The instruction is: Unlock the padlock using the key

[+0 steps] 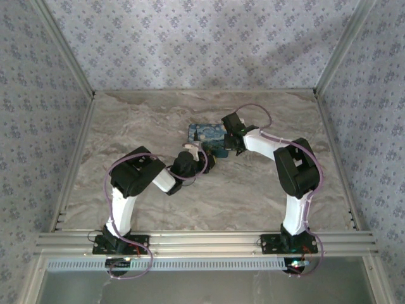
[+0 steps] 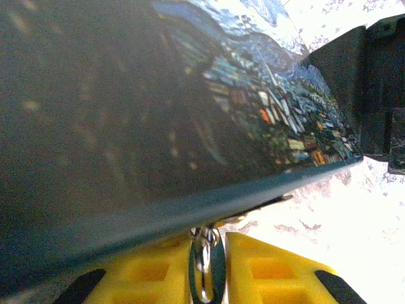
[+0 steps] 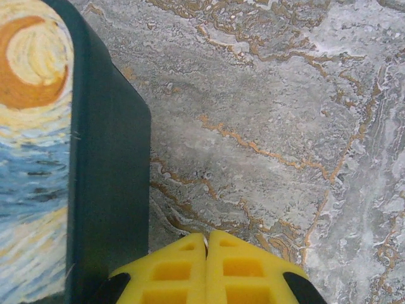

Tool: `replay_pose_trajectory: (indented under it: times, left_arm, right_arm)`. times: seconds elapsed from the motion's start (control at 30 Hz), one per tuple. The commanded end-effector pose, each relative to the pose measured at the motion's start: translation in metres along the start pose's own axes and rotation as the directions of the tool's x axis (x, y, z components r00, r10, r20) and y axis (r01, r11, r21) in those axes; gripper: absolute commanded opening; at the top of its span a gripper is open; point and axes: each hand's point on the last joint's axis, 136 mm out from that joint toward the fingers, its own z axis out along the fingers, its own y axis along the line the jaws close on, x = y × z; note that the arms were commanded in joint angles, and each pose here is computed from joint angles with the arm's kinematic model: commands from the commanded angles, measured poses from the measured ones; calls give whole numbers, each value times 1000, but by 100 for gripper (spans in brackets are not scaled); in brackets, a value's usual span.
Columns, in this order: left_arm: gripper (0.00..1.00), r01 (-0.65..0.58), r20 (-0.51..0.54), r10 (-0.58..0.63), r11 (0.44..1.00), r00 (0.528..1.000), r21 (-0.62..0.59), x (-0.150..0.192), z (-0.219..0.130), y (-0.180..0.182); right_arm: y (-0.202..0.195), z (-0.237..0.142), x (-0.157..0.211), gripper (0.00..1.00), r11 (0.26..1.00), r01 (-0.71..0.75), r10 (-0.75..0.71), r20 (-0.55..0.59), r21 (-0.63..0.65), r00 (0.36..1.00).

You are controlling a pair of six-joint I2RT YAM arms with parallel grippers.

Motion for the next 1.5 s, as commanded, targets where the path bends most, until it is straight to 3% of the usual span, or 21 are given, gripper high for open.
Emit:
replay_pose_trajectory:
  times: [0.0, 0.17, 0.5, 0.7, 0.87, 1.1, 1.37, 1.47]
  left_arm:
    - [15, -4, -99, 1, 999, 995, -40, 22, -9, 12]
    - [1, -9, -165, 4, 1000, 986, -29, 28, -14, 11]
    - [0, 27, -276, -30, 1000, 961, -14, 29, -25, 8]
    - [0, 102, -348, -93, 995, 933, 7, 28, -26, -1]
    - [0, 135, -384, -121, 991, 915, 11, 19, -28, -13]
    - [0, 202, -416, -168, 979, 894, 38, 7, -24, -29]
    - [0, 241, -391, -189, 967, 901, 87, -16, -21, -47]
    - [0, 240, -377, -187, 966, 907, 98, -24, -22, -54]
  right_arm:
    - [-2, -5, 0, 0, 1000, -19, 19, -1, -11, 1000]
    - [-3, -9, -2, 0, 1000, -24, 25, 9, -19, 1000]
    - [-11, -26, -4, 0, 994, -58, 63, 46, -93, 997]
    - [-18, -55, -10, 0, 971, -75, 104, 121, -229, 987]
    - [-24, -95, -4, 0, 902, -95, 192, 195, -420, 962]
    - [-18, -146, 14, 0, 724, -56, 286, 225, -687, 932]
    - [-14, -158, 31, 0, 602, -81, 390, 204, -794, 898]
    - [-14, -152, 35, 0, 605, -111, 425, 202, -788, 883]
